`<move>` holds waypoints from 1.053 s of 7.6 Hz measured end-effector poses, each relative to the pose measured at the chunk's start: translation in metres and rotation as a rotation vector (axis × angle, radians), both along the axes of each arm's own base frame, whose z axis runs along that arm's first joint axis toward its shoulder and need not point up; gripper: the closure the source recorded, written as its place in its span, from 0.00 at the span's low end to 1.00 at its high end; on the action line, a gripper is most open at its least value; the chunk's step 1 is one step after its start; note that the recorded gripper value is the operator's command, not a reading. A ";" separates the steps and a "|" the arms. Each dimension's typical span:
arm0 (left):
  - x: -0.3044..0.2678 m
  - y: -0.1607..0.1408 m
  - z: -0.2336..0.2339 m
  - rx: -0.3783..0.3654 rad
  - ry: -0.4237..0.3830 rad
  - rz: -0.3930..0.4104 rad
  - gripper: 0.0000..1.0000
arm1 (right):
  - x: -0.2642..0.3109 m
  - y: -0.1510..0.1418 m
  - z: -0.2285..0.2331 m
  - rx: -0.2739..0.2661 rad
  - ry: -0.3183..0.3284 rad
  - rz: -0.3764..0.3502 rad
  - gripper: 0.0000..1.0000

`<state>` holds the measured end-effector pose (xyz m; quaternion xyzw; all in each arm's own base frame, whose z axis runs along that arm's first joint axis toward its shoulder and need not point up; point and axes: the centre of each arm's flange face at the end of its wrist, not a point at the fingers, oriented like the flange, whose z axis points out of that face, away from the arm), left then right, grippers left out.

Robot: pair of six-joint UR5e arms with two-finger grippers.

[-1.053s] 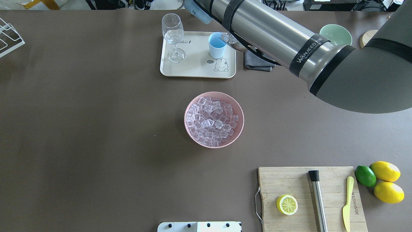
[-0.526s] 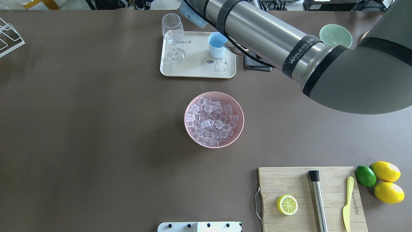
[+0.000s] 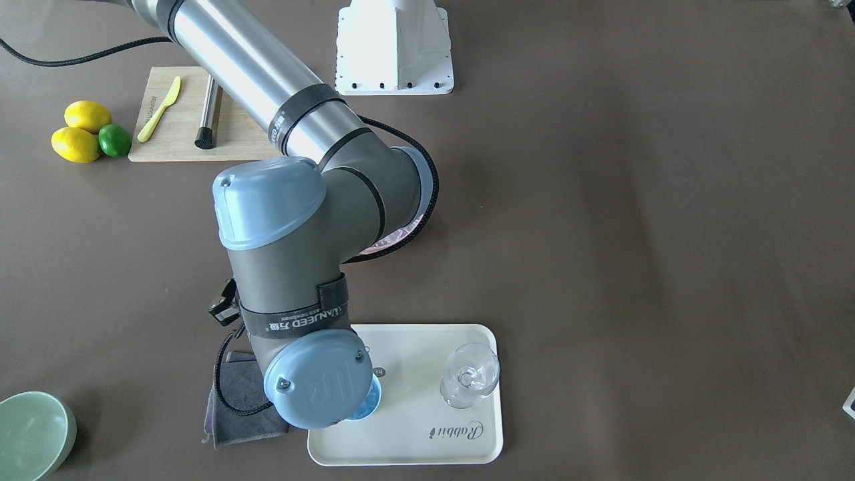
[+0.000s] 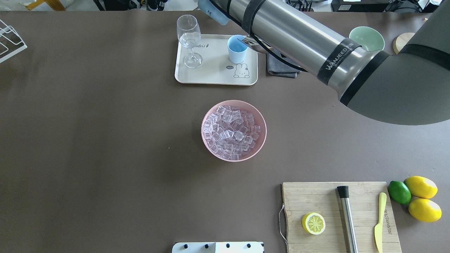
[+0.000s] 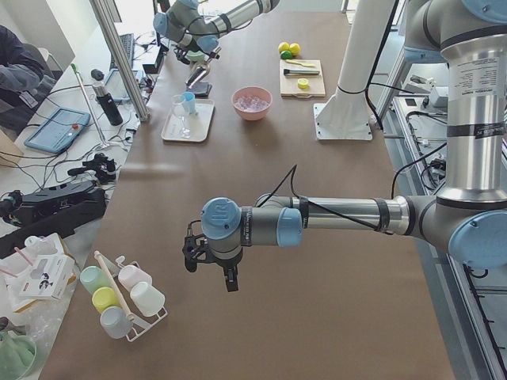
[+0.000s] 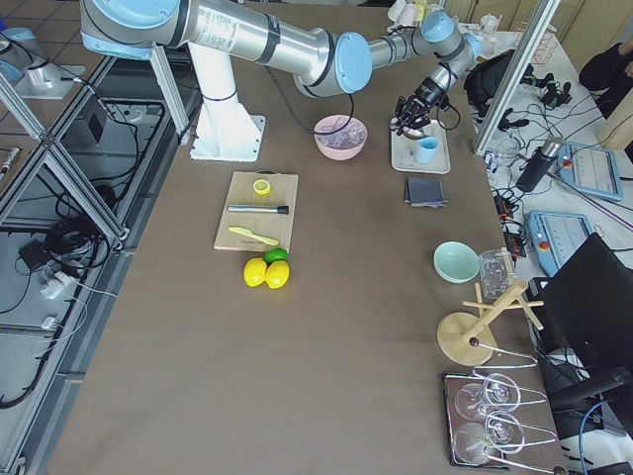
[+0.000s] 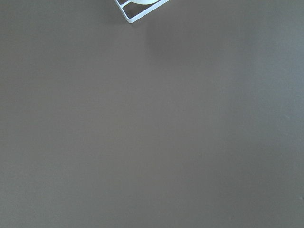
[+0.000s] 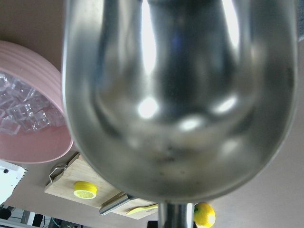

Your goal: Put ice in cup with scoop

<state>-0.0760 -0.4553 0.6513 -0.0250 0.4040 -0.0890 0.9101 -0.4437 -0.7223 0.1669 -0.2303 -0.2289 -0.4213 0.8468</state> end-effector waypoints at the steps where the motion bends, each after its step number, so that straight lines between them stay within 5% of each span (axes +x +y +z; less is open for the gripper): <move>1: 0.000 -0.001 0.002 -0.004 -0.001 -0.001 0.02 | 0.019 -0.007 0.006 0.023 0.002 0.054 1.00; 4: -0.003 -0.001 0.004 -0.004 -0.002 -0.002 0.02 | 0.090 -0.007 0.034 0.060 -0.013 0.272 1.00; 6: -0.003 -0.001 0.004 -0.004 -0.002 -0.001 0.02 | 0.149 0.059 0.097 0.070 -0.058 0.453 1.00; 8: -0.002 -0.001 0.004 -0.003 -0.002 0.001 0.02 | 0.209 0.141 0.165 0.082 -0.065 0.546 1.00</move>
